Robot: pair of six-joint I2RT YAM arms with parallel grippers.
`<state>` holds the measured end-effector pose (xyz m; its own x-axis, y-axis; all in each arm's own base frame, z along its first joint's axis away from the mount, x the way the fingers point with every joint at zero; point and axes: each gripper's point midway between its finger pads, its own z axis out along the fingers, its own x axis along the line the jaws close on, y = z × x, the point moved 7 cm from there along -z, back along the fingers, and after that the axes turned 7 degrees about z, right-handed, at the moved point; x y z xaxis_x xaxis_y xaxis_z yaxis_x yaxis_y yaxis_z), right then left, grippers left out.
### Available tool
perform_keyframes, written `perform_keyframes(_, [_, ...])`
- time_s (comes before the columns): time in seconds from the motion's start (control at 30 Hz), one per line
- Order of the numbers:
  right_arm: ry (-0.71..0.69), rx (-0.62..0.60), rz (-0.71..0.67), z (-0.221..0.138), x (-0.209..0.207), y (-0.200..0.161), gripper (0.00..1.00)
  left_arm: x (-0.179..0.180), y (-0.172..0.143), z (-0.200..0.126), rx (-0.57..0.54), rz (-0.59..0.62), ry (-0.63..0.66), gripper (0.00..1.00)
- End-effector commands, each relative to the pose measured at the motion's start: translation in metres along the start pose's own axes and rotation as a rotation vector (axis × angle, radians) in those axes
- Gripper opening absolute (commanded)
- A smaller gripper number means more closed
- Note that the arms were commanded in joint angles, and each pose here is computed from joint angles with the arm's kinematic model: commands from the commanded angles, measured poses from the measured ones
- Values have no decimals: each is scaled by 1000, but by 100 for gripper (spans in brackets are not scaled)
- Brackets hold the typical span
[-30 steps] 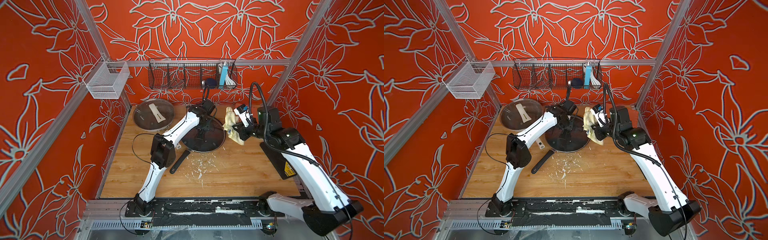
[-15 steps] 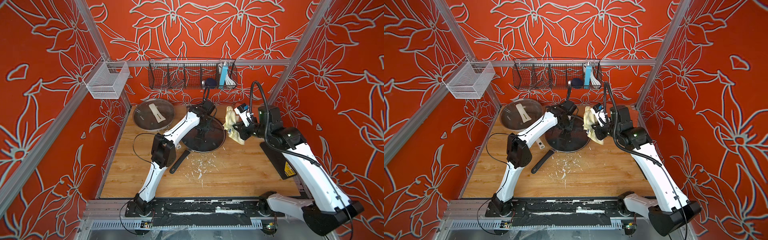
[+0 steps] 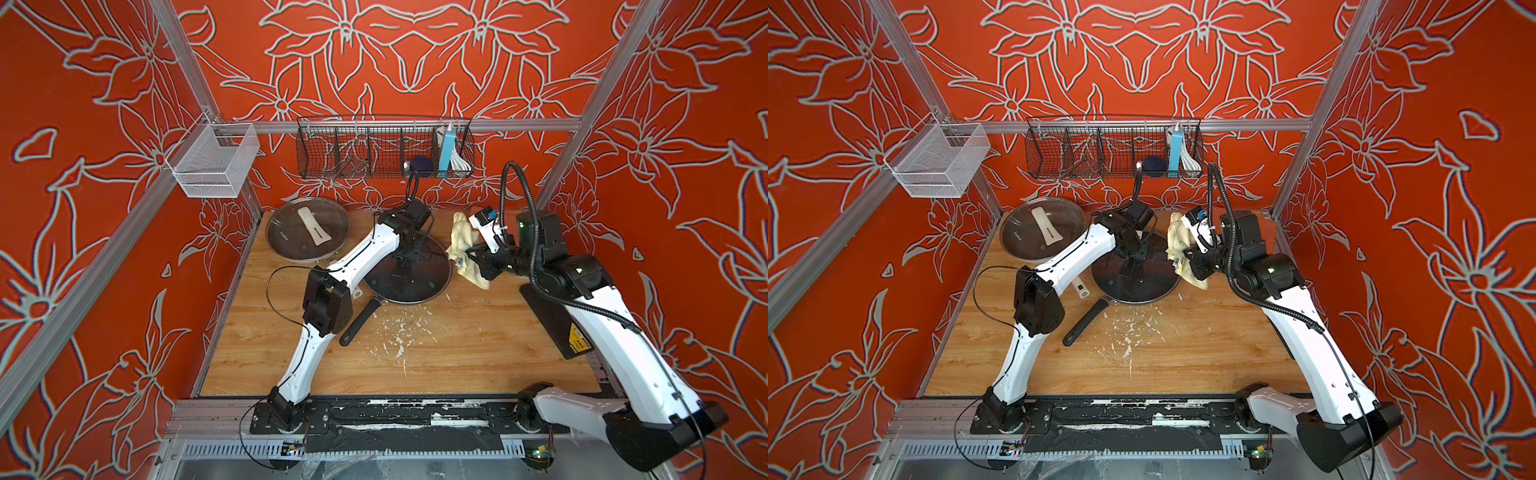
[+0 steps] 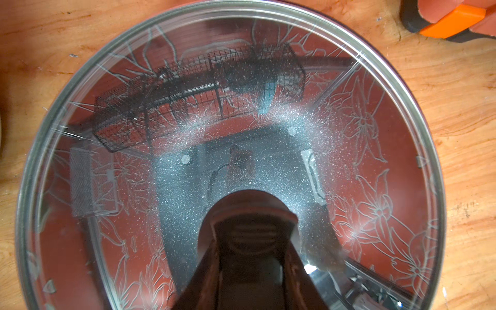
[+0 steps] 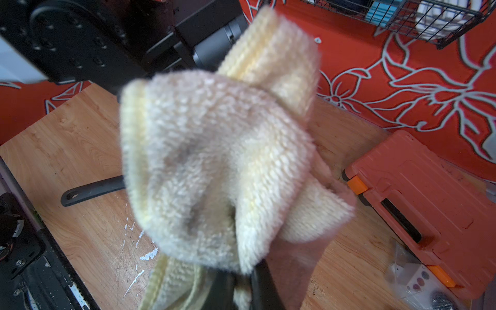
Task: Wipe the pot lid with a cloth
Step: Place the pot lid on the cooking pot.
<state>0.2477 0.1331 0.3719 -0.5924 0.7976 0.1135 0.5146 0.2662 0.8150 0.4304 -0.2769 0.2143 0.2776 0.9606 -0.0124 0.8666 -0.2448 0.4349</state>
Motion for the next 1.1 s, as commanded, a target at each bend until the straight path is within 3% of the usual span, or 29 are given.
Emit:
perform_keyframes(0.0, [0, -17, -4, -2, 2, 7, 0, 0, 12, -4, -72, -26, -21, 0])
perform_keyframes(0.33, [0, -16, 3, -1, 2, 8, 0, -3, 13, -3, -94, -47, -60, 0])
perform_keyframes(0.5, [0, -19, 5, 0, 2, 8, 0, 3, 6, -2, -45, -10, 5, 0])
perform_keyframes(0.53, [2, -18, 7, 1, 2, 8, 0, 5, 5, -2, -34, 2, 18, 7])
perform_keyframes(0.57, [1, -19, 11, 2, 2, 9, 0, 6, 4, -4, -26, 13, 27, 21])
perform_keyframes(0.67, [5, -24, 12, 4, 2, 11, 0, 8, 3, -13, -22, 34, 36, 42])
perform_keyframes(0.87, [2, -32, 10, 3, 2, 14, 0, 8, 7, -36, -59, 38, 9, 73])
perform_keyframes(1.07, [11, -46, 2, 2, 6, 18, 0, 15, 12, -73, -133, 25, 17, 96])
